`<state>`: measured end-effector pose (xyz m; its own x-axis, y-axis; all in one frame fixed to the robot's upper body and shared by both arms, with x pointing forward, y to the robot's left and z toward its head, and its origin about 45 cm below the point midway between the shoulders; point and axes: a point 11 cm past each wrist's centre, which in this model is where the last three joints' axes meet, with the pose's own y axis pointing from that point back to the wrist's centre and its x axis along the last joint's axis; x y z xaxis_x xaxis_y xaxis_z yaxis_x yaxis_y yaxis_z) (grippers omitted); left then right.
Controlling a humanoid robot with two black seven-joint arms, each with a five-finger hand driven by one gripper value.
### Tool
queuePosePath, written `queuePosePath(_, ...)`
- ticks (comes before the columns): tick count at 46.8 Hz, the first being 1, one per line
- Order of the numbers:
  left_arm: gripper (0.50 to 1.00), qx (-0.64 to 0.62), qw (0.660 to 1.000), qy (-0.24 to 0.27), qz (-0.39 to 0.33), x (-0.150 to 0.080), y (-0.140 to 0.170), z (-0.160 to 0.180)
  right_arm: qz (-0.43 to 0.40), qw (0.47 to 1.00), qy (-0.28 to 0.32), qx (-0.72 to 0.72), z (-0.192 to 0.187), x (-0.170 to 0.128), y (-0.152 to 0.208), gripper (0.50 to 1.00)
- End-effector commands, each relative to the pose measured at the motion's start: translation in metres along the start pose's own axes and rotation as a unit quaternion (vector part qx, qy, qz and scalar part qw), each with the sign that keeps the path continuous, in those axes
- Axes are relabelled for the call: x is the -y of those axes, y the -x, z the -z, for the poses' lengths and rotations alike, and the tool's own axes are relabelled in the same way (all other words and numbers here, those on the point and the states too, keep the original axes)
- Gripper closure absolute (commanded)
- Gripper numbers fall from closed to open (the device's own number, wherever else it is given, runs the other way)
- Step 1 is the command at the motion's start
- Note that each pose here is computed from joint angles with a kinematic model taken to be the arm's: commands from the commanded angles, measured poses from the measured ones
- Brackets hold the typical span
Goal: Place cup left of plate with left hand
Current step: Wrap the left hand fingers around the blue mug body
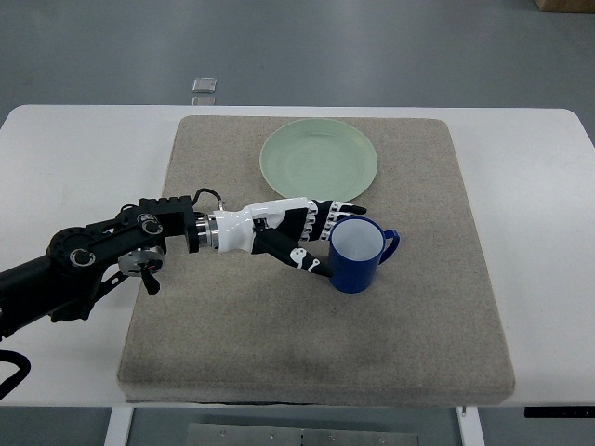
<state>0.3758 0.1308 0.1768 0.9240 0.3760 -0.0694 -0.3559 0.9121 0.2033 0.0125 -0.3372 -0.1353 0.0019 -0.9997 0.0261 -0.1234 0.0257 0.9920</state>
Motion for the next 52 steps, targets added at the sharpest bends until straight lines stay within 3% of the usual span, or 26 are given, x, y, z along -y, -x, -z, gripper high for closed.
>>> queuePosePath(1,0.504,-0.001,1.000,-0.001,0.001,0.002,0.000,0.001,0.000,1.000,-0.001,0.000,0.001,0.000,0.000,0.566)
queuePosePath(37,0.506,-0.002,1.000,0.000,0.007,0.014,0.005,0.001,0.000,1.000,0.000,0.000,0.000,0.000,0.000,0.566)
queuePosePath(48,0.529,0.013,1.000,-0.009,0.013,0.018,0.007,0.003,0.000,1.000,0.000,0.000,0.000,0.000,0.000,0.566)
queuePosePath(52,0.578,0.014,1.000,-0.009,0.014,0.019,0.007,0.002,0.000,1.000,0.000,0.000,0.000,0.000,0.000,0.566)
